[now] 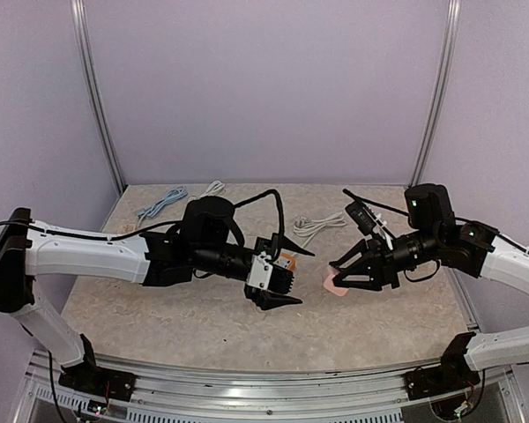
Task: Insert the plug
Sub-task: Pass from the right arm to the left
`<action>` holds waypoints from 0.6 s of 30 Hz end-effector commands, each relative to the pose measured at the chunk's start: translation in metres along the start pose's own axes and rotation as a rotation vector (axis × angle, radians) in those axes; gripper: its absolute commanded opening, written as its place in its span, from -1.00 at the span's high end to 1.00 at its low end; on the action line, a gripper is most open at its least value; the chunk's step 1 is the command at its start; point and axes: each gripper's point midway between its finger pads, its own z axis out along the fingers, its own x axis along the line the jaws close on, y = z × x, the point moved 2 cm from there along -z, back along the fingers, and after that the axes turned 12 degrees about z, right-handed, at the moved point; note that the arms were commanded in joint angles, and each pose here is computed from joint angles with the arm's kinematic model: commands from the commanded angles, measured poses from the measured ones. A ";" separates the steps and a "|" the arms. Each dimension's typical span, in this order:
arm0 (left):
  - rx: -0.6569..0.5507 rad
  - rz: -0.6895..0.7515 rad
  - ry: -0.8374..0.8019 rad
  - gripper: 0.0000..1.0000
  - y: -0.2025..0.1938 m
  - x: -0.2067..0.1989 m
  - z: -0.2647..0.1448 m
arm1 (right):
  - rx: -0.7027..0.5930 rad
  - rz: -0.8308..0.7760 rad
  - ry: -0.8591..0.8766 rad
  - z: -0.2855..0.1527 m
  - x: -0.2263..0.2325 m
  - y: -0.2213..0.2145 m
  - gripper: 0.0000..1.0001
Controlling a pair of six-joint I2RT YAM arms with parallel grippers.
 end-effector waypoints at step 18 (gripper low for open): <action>-0.125 -0.019 -0.066 -0.59 0.006 -0.002 0.021 | 0.089 0.041 0.093 0.015 0.003 -0.025 0.45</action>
